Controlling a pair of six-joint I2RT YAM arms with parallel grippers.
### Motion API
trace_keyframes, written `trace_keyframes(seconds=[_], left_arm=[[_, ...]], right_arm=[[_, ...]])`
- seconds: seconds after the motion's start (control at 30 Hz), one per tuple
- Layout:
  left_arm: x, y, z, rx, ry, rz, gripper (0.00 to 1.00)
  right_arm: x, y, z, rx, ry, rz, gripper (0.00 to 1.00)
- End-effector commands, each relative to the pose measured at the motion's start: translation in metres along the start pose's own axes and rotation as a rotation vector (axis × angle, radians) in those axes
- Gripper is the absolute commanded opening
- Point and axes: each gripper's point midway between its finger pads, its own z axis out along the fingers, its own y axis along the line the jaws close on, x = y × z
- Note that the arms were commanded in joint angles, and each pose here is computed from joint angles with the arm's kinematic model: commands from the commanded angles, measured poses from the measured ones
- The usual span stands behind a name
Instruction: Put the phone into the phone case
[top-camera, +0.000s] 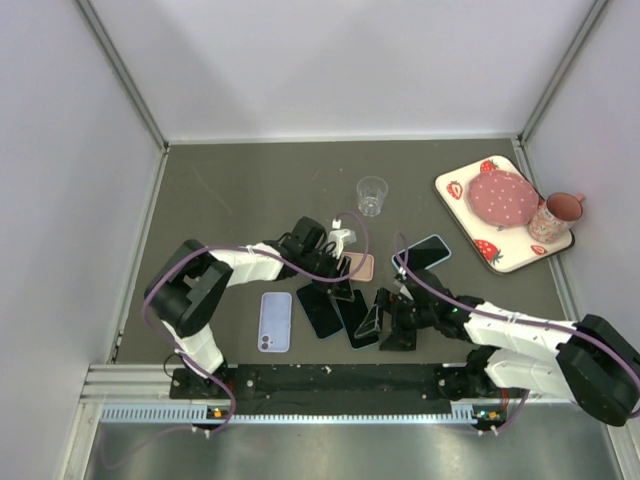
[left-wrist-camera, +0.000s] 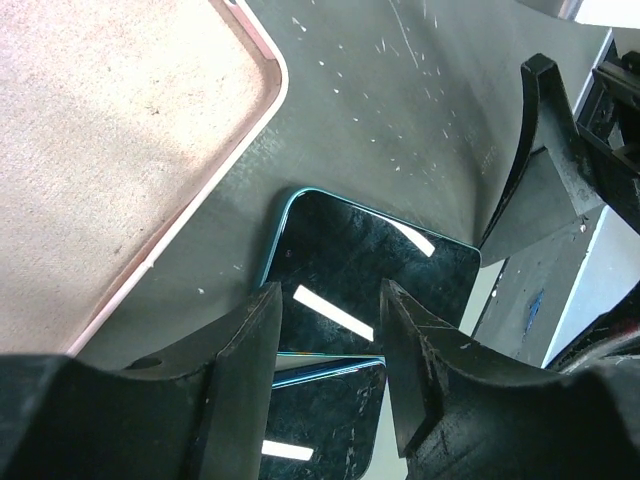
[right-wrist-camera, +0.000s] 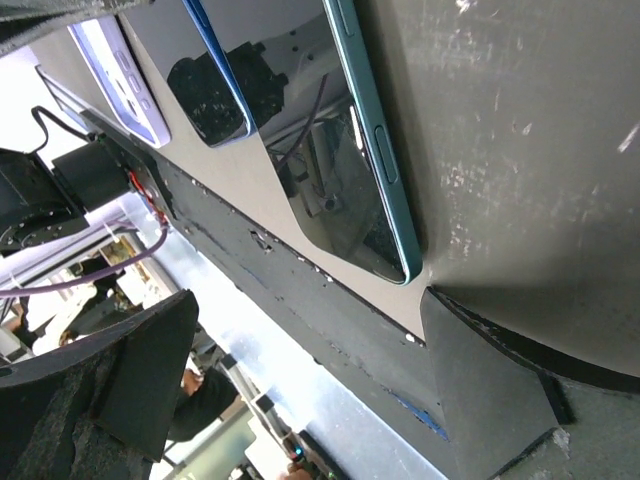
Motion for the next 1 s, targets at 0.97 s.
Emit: trace_keyframes(seconds=[0.97], left_arm=[[0.026,-0.014,0.006,0.004,0.031,0.03,0.47]], right_arm=[[-0.041,-0.017,-0.008,0.167,-0.237,-0.032,0.95]])
